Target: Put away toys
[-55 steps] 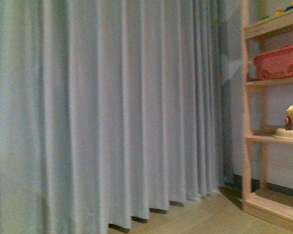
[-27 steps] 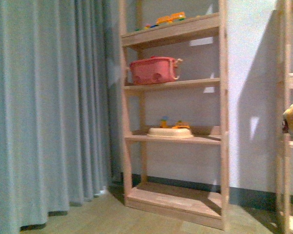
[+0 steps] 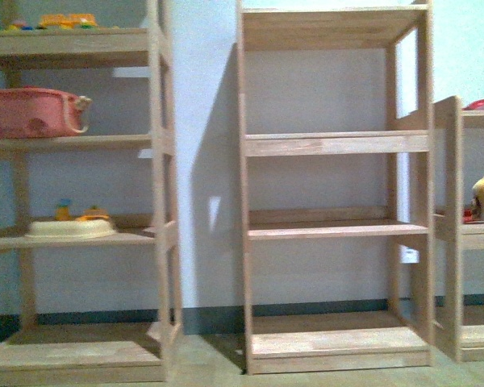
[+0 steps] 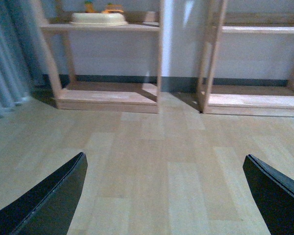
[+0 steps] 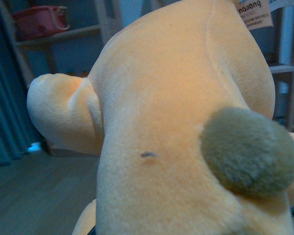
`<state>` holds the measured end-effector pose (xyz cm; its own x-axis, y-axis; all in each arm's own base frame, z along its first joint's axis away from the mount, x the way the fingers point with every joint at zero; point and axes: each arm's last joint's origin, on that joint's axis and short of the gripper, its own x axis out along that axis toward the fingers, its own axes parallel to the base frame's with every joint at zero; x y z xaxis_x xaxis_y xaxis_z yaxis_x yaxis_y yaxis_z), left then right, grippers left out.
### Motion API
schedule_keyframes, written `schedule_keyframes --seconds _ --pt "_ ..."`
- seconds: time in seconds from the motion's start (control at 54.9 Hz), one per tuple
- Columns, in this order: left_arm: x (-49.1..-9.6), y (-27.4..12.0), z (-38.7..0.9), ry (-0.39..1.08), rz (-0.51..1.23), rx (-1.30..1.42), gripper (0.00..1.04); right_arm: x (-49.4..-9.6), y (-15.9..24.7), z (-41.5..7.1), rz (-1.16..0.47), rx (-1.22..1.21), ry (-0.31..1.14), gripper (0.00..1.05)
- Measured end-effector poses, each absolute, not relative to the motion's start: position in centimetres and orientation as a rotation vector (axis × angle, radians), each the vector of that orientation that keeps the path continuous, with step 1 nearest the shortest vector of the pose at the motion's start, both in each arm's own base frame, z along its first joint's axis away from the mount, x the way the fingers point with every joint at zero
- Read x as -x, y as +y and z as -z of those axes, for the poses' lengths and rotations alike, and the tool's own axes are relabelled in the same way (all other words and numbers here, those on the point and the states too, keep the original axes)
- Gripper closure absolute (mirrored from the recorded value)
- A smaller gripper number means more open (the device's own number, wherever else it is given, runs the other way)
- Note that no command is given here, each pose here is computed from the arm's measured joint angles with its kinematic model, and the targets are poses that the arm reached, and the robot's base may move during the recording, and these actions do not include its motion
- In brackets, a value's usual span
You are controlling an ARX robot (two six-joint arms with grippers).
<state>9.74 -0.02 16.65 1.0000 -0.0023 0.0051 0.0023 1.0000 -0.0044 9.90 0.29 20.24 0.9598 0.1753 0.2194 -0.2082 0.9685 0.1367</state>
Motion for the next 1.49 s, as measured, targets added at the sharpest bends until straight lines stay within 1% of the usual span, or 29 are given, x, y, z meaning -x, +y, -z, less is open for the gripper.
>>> schedule_keyframes --seconds 1.493 --pt "-9.74 -0.02 -16.65 -0.005 0.002 0.004 0.06 -9.9 0.25 -20.24 -0.187 -0.16 -0.208 0.84"
